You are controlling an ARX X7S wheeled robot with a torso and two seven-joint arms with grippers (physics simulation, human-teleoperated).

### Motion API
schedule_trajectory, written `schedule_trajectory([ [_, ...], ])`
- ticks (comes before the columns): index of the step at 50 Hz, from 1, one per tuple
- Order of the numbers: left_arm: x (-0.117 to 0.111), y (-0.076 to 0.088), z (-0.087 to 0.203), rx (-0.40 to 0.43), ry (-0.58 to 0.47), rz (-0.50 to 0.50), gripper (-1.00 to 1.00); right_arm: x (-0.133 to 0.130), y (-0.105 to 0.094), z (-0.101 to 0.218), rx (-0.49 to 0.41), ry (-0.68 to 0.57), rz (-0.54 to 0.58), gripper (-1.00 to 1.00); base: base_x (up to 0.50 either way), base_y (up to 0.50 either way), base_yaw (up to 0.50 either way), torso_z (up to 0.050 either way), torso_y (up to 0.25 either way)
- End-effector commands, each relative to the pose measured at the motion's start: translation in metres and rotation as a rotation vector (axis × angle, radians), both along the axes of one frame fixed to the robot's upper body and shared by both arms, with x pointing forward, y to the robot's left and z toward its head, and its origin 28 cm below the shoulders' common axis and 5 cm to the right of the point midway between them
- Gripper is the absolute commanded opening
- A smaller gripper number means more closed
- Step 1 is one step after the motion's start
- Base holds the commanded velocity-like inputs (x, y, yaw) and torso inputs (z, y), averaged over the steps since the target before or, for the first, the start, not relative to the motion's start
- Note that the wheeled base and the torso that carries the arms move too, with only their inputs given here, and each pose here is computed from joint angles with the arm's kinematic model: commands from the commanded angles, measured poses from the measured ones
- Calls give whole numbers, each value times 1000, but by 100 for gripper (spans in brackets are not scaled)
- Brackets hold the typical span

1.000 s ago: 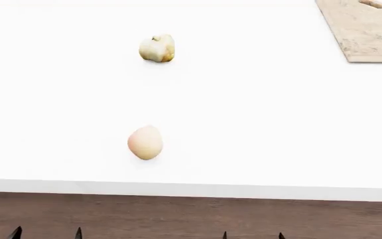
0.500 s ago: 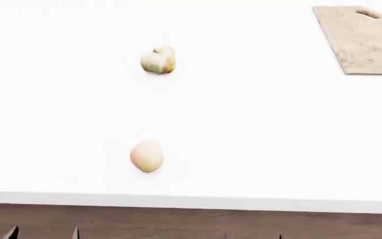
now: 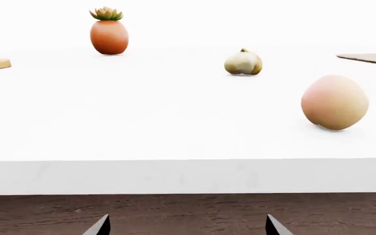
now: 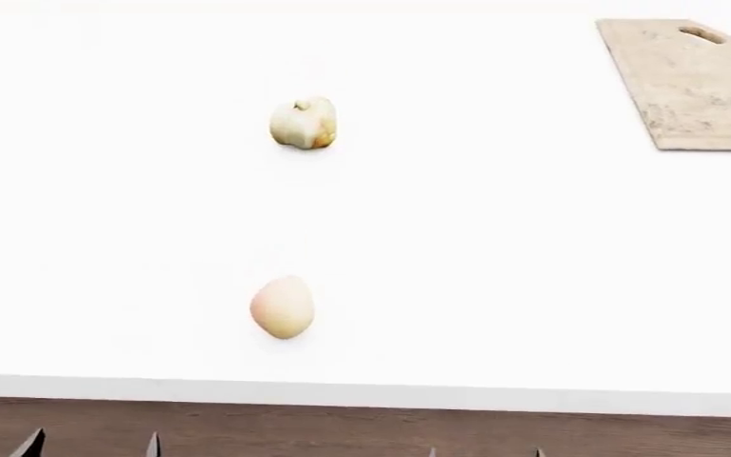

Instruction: Place the apricot and the ginger on separate cutting boards.

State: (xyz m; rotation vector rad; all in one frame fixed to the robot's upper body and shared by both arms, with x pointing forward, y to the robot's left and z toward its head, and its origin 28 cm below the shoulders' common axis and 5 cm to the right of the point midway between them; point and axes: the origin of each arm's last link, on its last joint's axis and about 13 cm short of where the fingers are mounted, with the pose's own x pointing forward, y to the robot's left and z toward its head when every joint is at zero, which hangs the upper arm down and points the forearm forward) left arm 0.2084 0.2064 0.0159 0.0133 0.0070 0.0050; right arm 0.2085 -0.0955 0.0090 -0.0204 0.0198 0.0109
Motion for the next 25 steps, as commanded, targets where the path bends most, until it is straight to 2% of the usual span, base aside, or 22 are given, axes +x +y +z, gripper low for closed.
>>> schedule_trajectory([
  [1,-1,-2,0,14,18,-16,100,-1,0,0,0,-2,-3,100,0,0,0,0,0],
  [3,0,-2,-1,23,35,-16,100,-1,0,0,1,3,-5,100,0,0,0,0,0],
  [4,0,-2,2,-2,-11,-18,100,-1,0,0,1,2,-5,100,0,0,0,0,0],
  [5,-1,-1,3,28,-24,-14,100,-1,0,0,1,2,-5,100,0,0,0,0,0],
  [6,-1,-1,5,-40,-10,-27,100,-1,0,0,3,3,-6,100,0,0,0,0,0],
  [7,-1,0,6,-15,-9,-23,100,-1,0,0,5,2,-7,100,0,0,0,0,0],
  [8,-2,-1,11,-56,-8,-37,100,0,-1,0,6,3,-9,100,0,0,0,0,0],
  [9,-2,0,15,-41,-7,-34,100,0,-1,0,7,4,-10,100,0,0,0,0,0],
  [10,-3,1,25,-69,-16,-23,100,0,-1,0,6,4,-10,100,0,0,0,0,0],
  [13,-2,0,50,-53,-35,-31,100,0,0,-1,4,7,-10,100,0,0,0,0,0],
  [16,-6,-4,80,-88,-61,-88,100,1,0,-2,2,11,-8,100,0,0,0,0,0],
  [17,-5,-7,90,-64,-41,-88,100,1,0,-2,2,11,-6,100,0,0,0,0,0],
  [18,-7,-10,99,-37,-42,-143,100,1,0,-2,6,13,0,100,0,0,0,0,0],
  [22,-4,-15,128,-60,-59,-210,100,1,1,-3,2,16,2,100,0,0,0,0,0],
  [25,0,-25,146,-44,-50,-310,100,1,1,-3,-2,19,5,100,0,0,0,0,0],
])
